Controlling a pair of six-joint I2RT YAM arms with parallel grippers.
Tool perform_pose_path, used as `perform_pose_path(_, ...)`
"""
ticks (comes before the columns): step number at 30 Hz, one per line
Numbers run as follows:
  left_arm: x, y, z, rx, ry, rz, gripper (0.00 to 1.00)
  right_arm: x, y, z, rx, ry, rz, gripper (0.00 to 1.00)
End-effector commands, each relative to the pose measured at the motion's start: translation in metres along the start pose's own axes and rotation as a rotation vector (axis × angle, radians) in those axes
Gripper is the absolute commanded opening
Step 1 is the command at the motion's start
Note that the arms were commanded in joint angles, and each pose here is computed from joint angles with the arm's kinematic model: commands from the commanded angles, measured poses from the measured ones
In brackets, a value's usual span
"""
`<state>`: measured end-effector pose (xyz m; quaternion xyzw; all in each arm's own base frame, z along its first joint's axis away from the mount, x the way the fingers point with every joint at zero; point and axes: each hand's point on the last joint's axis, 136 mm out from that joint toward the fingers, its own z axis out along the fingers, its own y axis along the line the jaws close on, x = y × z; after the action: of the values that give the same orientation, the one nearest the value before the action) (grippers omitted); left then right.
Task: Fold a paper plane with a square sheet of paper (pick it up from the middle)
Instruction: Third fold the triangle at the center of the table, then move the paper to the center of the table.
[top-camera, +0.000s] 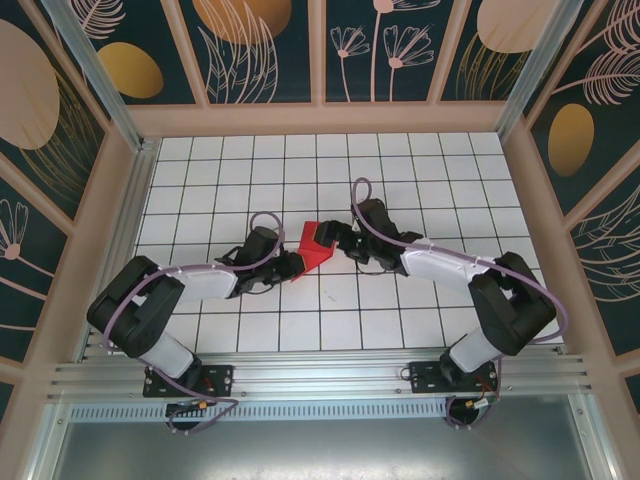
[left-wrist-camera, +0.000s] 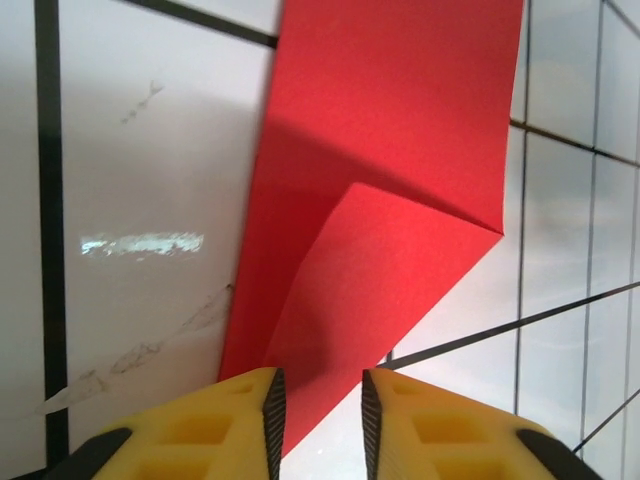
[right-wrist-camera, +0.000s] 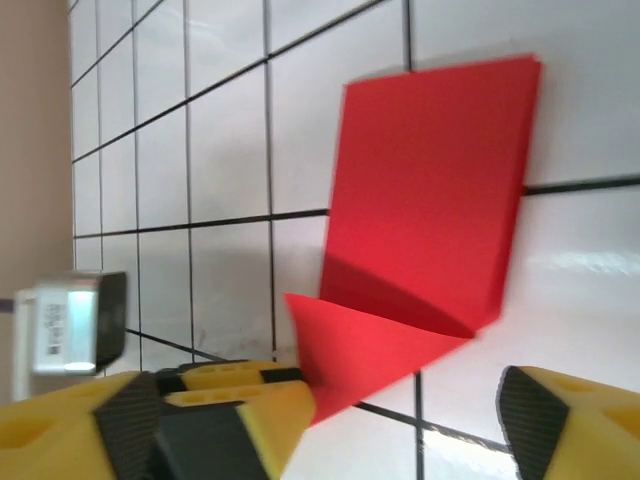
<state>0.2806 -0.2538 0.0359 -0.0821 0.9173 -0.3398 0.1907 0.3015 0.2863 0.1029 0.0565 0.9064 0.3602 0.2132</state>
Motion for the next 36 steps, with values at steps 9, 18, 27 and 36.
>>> perform_pose_path(9,-0.015,-0.016,0.005,0.018,-0.022,0.012,0.33,0.007,-0.015,0.009,-0.074,0.058,0.025,0.98)
perform_pose_path(18,-0.034,-0.010,0.013,-0.033,-0.109,-0.010,0.19,0.010,-0.013,0.032,-0.101,0.120,0.071,0.73)
perform_pose_path(27,-0.036,-0.002,0.018,-0.055,-0.120,-0.022,0.18,0.016,-0.014,0.044,-0.120,0.158,0.060,0.60)
perform_pose_path(36,-0.033,0.002,0.021,-0.069,-0.108,-0.020,0.17,0.025,-0.009,0.057,-0.152,0.199,0.061,0.54)
